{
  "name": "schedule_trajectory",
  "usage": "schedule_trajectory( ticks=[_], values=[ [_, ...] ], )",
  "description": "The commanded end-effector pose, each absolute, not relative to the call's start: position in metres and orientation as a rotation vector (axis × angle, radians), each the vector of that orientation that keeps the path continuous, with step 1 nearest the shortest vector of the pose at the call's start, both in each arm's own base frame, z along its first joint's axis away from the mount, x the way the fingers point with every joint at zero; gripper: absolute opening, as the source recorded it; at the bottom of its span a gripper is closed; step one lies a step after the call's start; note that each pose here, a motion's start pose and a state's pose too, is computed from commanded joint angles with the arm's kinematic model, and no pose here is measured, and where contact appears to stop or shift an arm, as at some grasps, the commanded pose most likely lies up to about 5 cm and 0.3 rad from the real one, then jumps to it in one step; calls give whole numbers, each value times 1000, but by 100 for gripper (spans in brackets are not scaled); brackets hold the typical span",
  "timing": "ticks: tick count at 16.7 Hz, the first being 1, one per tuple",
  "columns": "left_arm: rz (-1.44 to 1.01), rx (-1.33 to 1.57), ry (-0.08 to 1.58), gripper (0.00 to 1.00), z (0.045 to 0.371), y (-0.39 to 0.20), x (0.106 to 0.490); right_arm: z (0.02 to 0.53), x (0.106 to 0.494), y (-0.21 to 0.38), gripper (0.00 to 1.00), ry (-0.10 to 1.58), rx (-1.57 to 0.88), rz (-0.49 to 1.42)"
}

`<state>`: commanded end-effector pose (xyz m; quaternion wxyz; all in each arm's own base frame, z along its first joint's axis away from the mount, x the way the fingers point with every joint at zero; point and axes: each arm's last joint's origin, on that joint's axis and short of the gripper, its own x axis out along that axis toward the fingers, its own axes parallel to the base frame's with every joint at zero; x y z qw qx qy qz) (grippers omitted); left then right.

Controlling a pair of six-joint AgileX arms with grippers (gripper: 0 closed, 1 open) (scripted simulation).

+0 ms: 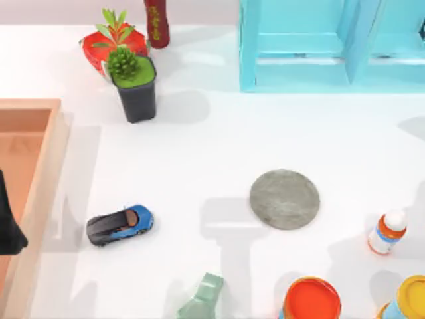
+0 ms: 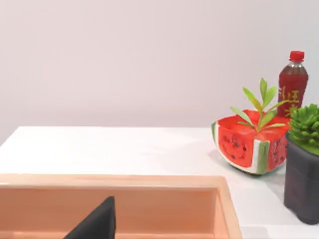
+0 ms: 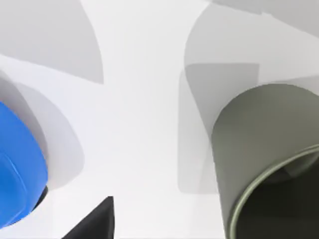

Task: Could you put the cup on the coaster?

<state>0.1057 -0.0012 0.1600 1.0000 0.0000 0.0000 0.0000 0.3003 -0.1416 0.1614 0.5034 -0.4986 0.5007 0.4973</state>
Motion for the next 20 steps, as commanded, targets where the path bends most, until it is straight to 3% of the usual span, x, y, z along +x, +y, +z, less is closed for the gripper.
schedule_trajectory(
  ticks=[8, 20],
  values=[
    [0, 0, 0, 100, 160, -1, 106, 139, 292, -143, 100, 1212, -1202, 1201],
    [0, 0, 0, 100, 160, -1, 106, 139, 292, -143, 10, 1212, -1202, 1201]
  ],
)
